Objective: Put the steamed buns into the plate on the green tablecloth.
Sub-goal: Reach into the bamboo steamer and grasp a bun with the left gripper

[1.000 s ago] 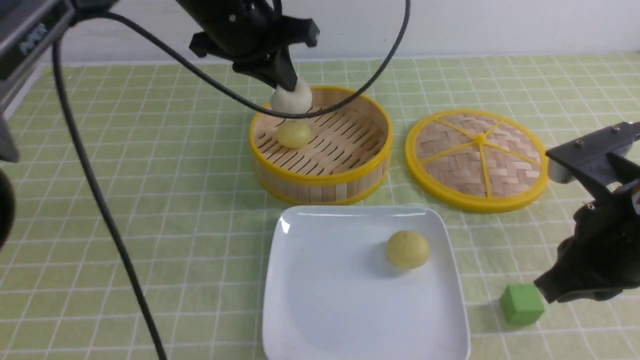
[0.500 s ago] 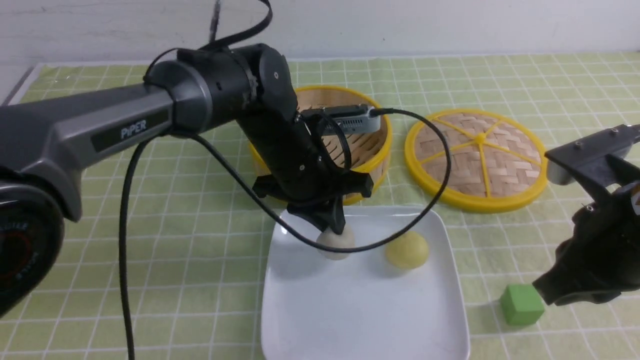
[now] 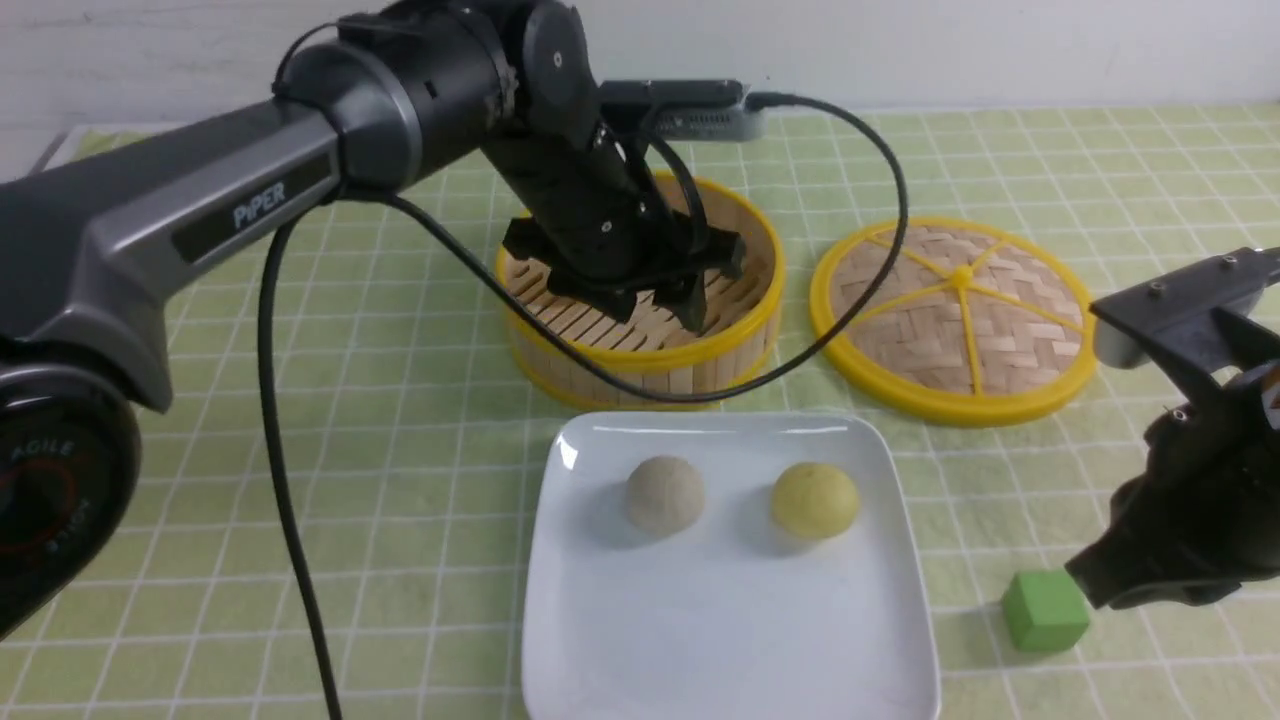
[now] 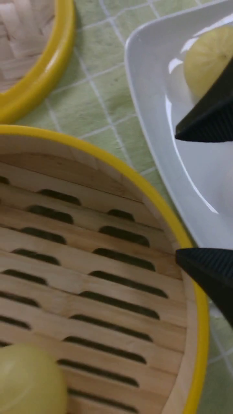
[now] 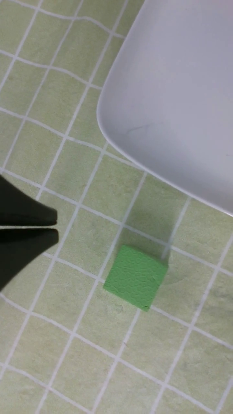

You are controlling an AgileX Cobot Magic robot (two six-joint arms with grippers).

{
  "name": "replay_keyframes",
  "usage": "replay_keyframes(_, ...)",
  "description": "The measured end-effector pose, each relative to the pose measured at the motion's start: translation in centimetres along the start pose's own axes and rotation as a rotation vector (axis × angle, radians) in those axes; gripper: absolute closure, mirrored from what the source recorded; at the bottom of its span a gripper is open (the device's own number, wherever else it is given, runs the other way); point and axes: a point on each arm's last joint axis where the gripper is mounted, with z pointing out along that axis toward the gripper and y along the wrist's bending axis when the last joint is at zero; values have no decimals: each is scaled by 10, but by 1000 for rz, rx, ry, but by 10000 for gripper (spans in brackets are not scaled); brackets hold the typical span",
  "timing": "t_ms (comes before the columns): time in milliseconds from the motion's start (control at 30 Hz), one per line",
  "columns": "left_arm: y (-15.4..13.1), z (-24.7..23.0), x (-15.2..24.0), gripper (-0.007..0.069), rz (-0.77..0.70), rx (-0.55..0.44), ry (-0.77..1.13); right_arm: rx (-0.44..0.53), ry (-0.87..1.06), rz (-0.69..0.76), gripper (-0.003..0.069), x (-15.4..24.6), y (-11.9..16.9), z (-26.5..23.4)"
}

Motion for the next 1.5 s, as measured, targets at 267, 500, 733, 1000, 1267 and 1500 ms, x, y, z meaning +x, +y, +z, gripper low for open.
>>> replay_keyframes(267, 5, -7, -1, 239, 60, -75, 32, 0, 0, -4, 621, 0, 0, 0)
replay_keyframes(500, 11, -7, 1, 307, 73, -130, 53, 0, 0, -4, 618, 0, 0, 0)
replay_keyframes(733, 56, -13, -12, 610, -272, -239, -15, -1, -1, -4, 610, 0, 0, 0)
replay_keyframes(1000, 105, 1, -37, 578, -373, -71, -20, -3, -15, -2, 597, -1, 0, 0)
replay_keyframes(1267, 107, 26, -55, 302, -339, -46, -87, -4, -32, -1, 588, -3, 0, 0)
replay_keyframes(1500, 118, 69, -55, 137, -345, -55, -146, -8, -53, 2, 579, -5, 1, 0)
